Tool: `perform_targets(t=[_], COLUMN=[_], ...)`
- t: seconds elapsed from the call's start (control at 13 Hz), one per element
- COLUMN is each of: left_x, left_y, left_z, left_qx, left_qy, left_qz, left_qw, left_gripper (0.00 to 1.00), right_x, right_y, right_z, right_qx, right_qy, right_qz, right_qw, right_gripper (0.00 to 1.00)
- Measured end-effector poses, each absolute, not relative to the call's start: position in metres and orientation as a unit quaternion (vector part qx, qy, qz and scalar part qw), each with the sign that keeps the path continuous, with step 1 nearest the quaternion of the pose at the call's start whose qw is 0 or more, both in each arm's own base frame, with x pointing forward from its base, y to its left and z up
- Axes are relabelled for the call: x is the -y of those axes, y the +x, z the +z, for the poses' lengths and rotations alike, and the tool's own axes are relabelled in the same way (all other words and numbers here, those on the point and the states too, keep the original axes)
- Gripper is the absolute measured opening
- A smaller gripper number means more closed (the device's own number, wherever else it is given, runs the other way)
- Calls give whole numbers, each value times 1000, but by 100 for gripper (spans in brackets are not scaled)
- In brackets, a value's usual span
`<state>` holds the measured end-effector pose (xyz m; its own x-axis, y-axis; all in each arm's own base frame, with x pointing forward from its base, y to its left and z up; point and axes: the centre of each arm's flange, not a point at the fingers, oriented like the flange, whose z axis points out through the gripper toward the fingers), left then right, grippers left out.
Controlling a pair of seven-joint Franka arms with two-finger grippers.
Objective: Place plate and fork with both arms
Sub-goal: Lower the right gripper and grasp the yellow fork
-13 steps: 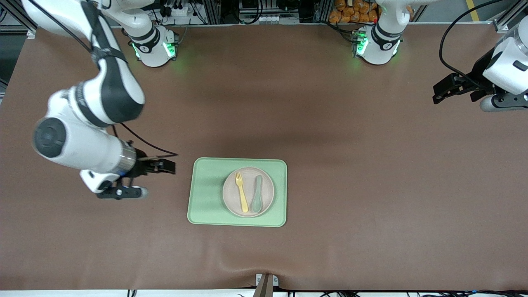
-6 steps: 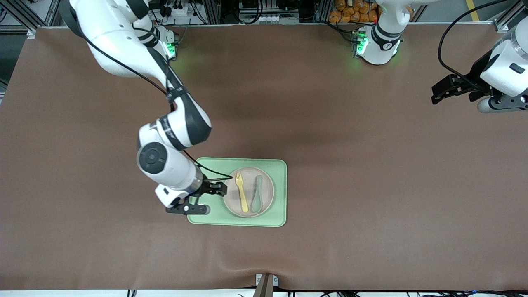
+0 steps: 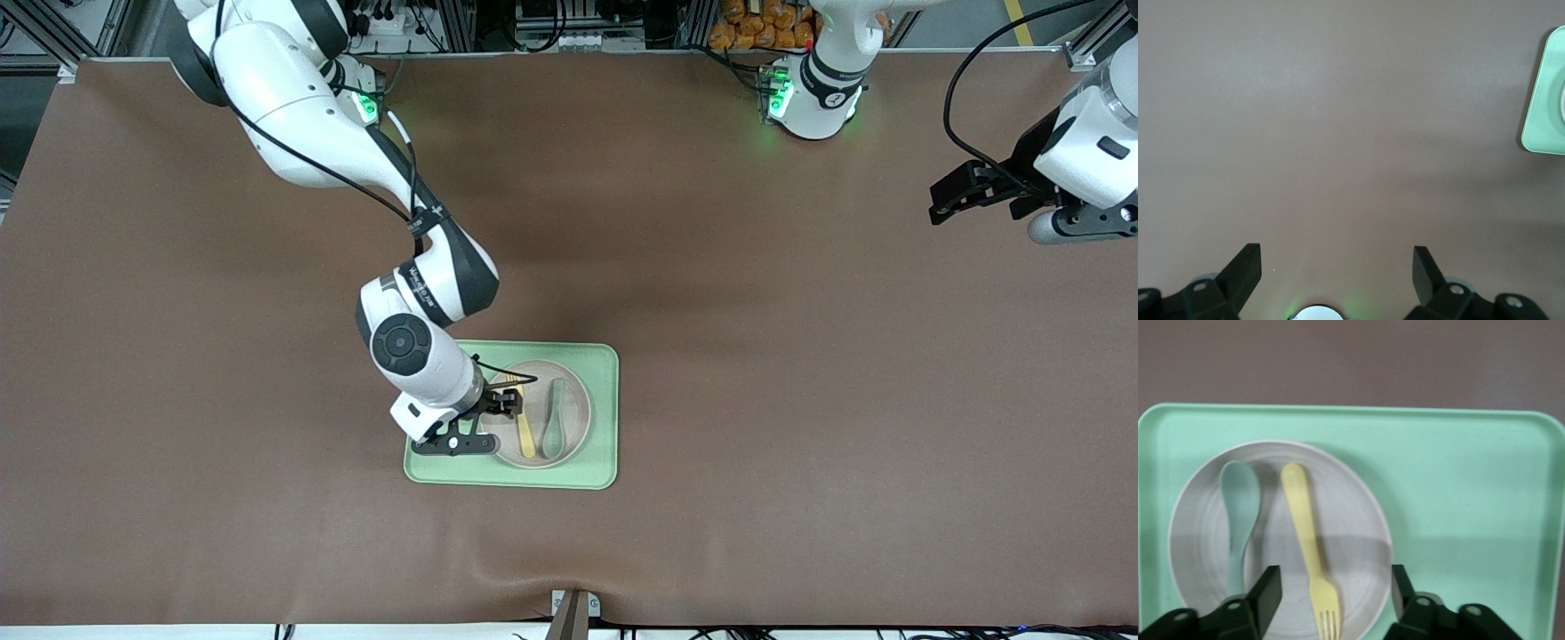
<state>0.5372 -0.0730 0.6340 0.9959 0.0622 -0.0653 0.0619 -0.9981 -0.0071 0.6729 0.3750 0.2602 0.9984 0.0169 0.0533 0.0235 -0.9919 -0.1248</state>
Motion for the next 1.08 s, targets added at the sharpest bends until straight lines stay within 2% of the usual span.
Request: perform_targets(t=[0.08, 0.23, 0.62, 0.69, 1.08], left_x=[73, 73, 73, 73, 74], left_y=[537, 537, 537, 537, 537], left_z=[634, 634, 634, 634, 633], left_qx=[31, 31, 31, 31, 31], left_qy=[-999, -999, -999, -999, -999], left_qz=[33, 33, 33, 33, 34], left_qw=[3, 3, 3, 3, 3], left_gripper=[100, 100, 100, 100, 100], right_x=[-382, -394, -406, -409, -413], right_y=[670, 666, 666, 664, 659], right_z=[257, 247, 218, 215, 201], right_qx=[15, 22, 37, 42, 52], right_qy=[-998, -998, -998, -998, -997], right_qz=[-28, -33, -47, -48, -45], right_qw=[61, 53, 35, 30, 18], right_gripper=[64, 61, 60, 52, 49])
